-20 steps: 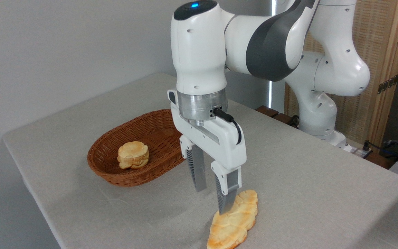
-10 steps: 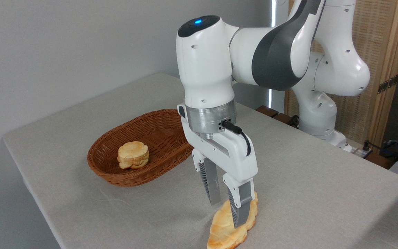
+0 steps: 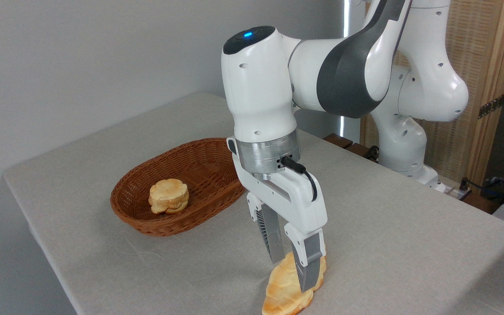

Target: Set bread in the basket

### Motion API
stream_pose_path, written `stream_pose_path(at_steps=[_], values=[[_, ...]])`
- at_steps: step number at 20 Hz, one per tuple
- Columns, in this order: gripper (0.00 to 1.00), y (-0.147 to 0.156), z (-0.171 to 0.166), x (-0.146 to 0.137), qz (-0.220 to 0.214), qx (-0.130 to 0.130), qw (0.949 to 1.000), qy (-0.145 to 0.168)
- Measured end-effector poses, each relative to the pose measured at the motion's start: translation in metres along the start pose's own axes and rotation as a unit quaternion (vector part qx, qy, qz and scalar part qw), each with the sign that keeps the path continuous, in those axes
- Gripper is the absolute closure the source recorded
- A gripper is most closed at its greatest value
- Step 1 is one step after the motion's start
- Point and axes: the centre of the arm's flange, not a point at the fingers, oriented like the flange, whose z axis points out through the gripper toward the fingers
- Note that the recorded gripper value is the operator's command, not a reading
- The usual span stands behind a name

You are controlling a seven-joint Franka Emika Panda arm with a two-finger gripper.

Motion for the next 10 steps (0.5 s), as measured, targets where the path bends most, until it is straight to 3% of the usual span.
stream_pose_path(at_steps=[6,10], values=[[0.0,0.0016,0.0018,0.001,-0.003,-0.002,1.0,-0.001],[0.0,0.0039,0.0011,0.006,-0.044,-0.003,0.999,0.003]])
